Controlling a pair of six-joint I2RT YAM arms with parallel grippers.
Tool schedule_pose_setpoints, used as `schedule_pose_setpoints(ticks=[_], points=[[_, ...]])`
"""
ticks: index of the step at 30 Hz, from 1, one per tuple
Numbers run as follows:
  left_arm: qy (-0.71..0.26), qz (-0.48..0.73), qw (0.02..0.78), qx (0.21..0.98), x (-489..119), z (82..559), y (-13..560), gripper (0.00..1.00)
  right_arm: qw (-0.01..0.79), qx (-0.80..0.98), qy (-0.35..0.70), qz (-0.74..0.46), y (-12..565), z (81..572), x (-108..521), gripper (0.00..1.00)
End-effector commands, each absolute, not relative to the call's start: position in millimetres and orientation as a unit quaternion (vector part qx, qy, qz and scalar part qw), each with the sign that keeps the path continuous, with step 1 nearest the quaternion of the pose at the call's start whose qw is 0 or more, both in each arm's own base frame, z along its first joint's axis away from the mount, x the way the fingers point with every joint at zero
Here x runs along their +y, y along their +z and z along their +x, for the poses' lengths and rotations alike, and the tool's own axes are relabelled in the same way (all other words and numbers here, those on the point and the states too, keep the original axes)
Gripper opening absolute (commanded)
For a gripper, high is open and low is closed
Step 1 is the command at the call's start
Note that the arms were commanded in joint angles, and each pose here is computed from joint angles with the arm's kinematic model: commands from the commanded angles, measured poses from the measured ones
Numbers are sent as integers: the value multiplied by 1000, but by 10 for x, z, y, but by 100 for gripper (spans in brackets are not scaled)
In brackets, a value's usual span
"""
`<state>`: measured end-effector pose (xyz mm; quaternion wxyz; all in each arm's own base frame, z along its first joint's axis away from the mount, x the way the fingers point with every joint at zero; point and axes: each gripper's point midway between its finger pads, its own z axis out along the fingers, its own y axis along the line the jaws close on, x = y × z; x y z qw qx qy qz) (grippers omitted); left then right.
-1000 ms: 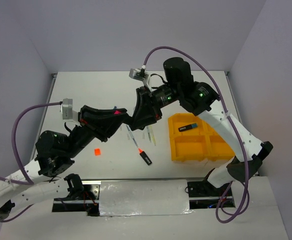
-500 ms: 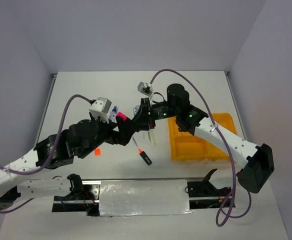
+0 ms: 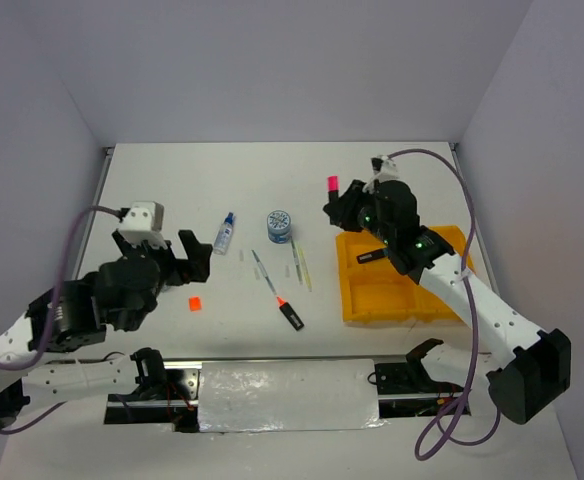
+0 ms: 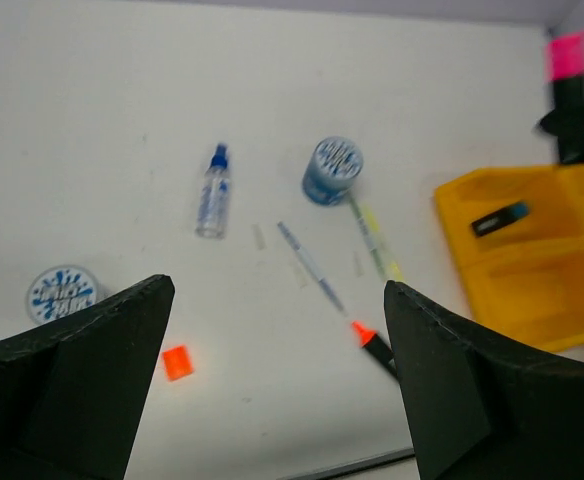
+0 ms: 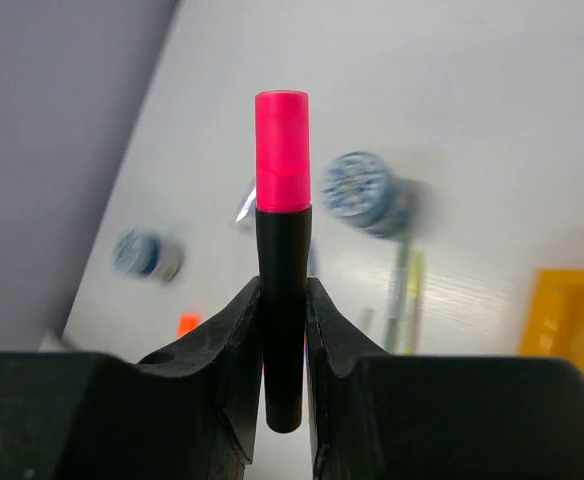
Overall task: Sort the stationery into containers
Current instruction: Place the pen in the storage box.
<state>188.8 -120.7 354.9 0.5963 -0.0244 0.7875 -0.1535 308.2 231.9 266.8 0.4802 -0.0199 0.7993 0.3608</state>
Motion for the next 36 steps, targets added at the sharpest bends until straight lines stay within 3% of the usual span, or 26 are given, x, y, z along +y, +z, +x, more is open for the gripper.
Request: schedule_pose_setpoints(ticks=[1,5,9,18,21,27,33,36], points=[[-99,14,579,810,-1130,1865,3067,99,520,808,202,192,2420,3307,1434,0],[-85,25,559,825,-1152,1841,2561,99,525,772,147,327,2286,3241,973,4],[-71,24,542,837,-1114,1808,2486,99,534,729,111,413,2104,3140,659,9],[-49,22,539,841,-1099,1833,2449,99,506,727,59,459,1654,3204,558,10],[-54,30,537,841,-1140,1834,2428,99,493,727,55,474,1519,3210,563,18],[-38,22,540,840,-1078,1848,2440,99,478,734,61,479,1300,3204,613,18],[-48,15,546,836,-1049,1836,2470,99,474,745,67,466,1227,3208,667,41],[-48,14,547,835,-1034,1834,2475,99,477,753,76,448,1281,3251,721,58]])
